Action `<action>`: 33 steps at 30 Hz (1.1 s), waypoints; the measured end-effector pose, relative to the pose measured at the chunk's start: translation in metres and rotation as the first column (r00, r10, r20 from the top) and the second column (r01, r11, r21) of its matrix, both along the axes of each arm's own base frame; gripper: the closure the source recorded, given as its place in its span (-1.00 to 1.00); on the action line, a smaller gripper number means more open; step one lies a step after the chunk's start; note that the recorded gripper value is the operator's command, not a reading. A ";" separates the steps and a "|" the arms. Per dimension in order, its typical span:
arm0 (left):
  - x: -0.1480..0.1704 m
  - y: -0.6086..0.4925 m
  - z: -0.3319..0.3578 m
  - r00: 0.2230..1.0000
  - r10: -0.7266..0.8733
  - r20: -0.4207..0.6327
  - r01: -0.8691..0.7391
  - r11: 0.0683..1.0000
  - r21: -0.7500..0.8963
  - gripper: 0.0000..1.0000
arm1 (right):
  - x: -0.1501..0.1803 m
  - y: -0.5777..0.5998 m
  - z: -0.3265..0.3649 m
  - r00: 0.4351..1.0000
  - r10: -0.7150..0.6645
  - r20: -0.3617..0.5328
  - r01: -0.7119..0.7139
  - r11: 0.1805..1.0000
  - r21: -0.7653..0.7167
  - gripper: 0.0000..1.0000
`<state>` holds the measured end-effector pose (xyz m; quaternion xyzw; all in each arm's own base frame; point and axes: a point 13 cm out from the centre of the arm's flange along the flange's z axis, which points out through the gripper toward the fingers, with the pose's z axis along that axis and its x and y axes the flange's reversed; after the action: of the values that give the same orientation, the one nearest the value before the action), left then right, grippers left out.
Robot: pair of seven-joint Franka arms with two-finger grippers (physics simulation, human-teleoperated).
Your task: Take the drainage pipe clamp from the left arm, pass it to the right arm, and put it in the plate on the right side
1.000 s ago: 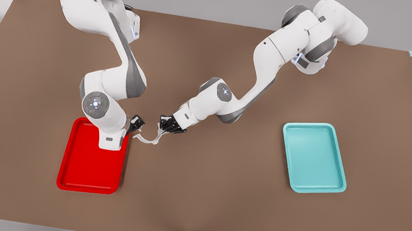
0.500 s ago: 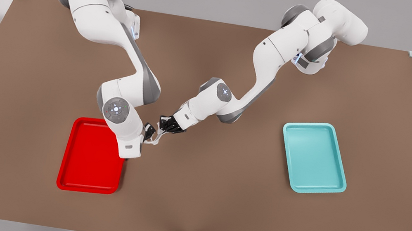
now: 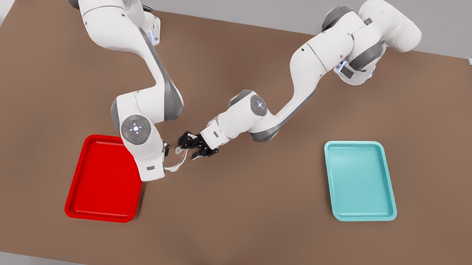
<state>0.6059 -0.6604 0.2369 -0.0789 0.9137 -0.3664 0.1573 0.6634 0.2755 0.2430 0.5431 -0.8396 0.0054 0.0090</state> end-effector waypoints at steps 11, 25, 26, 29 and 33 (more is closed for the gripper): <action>0.160 0.471 0.141 0.959 0.253 -0.125 -0.187 0.902 0.390 -1.00 | -0.021 -0.196 -0.068 0.969 -0.202 -0.145 0.194 0.979 -0.065 0.57; 0.003 0.643 0.242 0.923 0.208 -0.324 0.075 0.729 0.681 -1.00 | -0.011 -0.264 -0.156 0.953 -0.272 -0.134 0.275 0.961 0.004 -1.00; 0.001 0.642 0.241 0.922 0.196 -0.334 0.092 0.727 0.680 -1.00 | -0.010 -0.263 -0.157 0.954 -0.271 -0.130 0.274 0.962 0.004 -1.00; -0.006 0.641 0.242 0.921 0.167 -0.352 0.129 0.722 0.680 -1.00 | 0.016 -0.248 -0.125 0.964 -0.257 -0.068 0.259 0.966 0.018 -1.00; -0.011 0.638 0.248 0.922 0.131 -0.364 0.161 0.727 0.668 -1.00 | 0.080 -0.211 0.096 0.960 -0.246 0.136 0.239 0.969 0.067 -1.00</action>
<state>0.5947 -0.0221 0.4851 -0.0783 0.9967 0.0193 -0.0114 0.7438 0.0640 0.3392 0.4342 -0.8982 0.0226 -0.0643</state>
